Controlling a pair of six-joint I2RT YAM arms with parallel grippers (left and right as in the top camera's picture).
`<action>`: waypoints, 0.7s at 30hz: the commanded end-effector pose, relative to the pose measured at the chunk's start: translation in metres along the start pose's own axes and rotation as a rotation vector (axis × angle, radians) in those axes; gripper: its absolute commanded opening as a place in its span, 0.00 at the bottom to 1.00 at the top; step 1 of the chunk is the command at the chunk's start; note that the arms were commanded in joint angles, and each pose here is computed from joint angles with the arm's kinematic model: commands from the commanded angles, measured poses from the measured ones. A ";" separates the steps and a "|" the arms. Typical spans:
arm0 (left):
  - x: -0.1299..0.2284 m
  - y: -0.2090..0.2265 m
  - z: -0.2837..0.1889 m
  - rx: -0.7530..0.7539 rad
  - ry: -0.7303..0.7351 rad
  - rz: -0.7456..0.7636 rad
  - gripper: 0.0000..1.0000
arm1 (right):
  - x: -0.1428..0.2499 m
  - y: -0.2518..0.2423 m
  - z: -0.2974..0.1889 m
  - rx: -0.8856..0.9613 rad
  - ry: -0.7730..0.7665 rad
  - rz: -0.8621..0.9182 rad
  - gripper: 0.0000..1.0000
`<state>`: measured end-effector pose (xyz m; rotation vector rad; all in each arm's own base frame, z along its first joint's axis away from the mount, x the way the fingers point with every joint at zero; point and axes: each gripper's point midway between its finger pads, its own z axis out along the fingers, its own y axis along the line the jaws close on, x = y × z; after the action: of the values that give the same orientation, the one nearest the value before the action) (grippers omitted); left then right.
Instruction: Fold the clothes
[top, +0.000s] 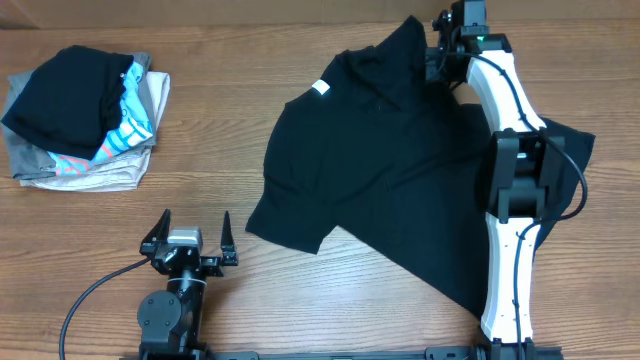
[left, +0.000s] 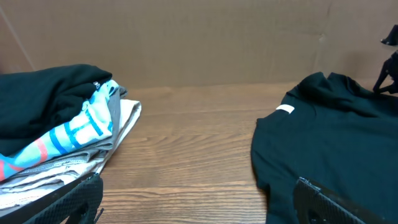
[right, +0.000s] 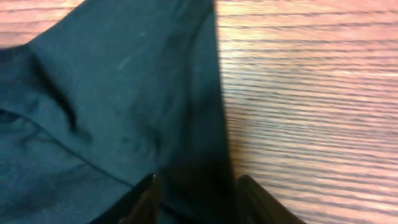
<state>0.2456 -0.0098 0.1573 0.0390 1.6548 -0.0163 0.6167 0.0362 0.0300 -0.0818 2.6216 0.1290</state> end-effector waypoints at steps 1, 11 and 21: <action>0.001 -0.004 0.000 0.020 -0.004 0.020 1.00 | -0.009 0.015 -0.008 -0.008 -0.026 -0.053 0.48; 0.001 -0.004 0.000 0.020 -0.004 0.020 1.00 | -0.017 0.019 -0.004 0.053 -0.063 -0.078 0.50; 0.001 -0.004 0.000 0.020 -0.004 0.020 1.00 | -0.015 0.018 0.012 0.052 -0.073 -0.077 0.50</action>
<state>0.2456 -0.0097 0.1573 0.0387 1.6549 -0.0160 0.6321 0.0591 0.0381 -0.1599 2.5406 0.0516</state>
